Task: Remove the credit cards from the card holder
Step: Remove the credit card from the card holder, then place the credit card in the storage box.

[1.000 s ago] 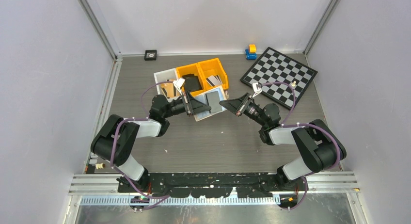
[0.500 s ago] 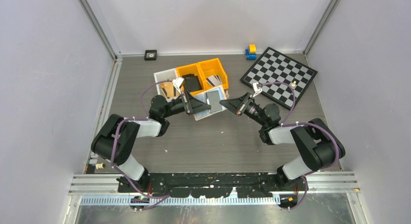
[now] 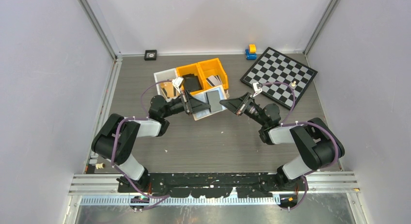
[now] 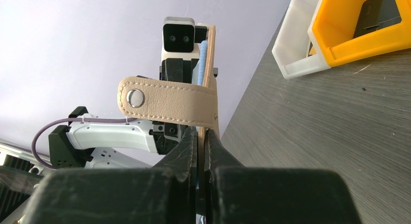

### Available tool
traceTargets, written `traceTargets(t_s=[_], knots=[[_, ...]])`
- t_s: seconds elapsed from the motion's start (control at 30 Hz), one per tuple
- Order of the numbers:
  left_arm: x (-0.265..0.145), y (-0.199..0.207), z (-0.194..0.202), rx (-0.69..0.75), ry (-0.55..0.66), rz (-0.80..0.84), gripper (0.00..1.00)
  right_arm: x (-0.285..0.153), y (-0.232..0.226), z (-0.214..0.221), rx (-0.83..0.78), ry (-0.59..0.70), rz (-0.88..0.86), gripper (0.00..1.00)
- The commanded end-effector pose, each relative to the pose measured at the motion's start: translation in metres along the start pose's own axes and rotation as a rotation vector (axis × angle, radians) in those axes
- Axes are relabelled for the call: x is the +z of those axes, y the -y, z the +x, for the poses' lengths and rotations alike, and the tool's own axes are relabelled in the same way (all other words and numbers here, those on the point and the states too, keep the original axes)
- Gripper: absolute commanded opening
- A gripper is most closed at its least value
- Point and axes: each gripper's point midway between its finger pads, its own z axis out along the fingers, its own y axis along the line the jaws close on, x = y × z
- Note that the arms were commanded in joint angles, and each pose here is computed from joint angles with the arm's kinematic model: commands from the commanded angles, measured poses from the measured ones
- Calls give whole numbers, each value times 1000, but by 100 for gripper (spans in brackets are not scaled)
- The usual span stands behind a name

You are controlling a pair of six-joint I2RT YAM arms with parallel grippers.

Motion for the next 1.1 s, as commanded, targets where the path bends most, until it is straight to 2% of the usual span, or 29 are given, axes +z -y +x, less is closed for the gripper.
traceTargets(t_s=[0.0, 0.2, 0.53, 0.73, 1.07], knots=[[-3, 16, -7, 75, 22, 62, 6, 5, -14, -11, -35, 24, -60, 1], [-5, 16, -9, 77, 32, 59, 0, 4, -10, -14, -25, 32, -48, 1], [-6, 7, -10, 54, 33, 23, 0, 0, -7, -20, -25, 58, -35, 3], [-12, -8, -16, 23, 58, -37, 0, -19, -1, -40, -54, 168, 19, 3], [-20, -27, -23, -17, 82, -109, 0, -29, 33, -48, -46, 214, 178, 0]])
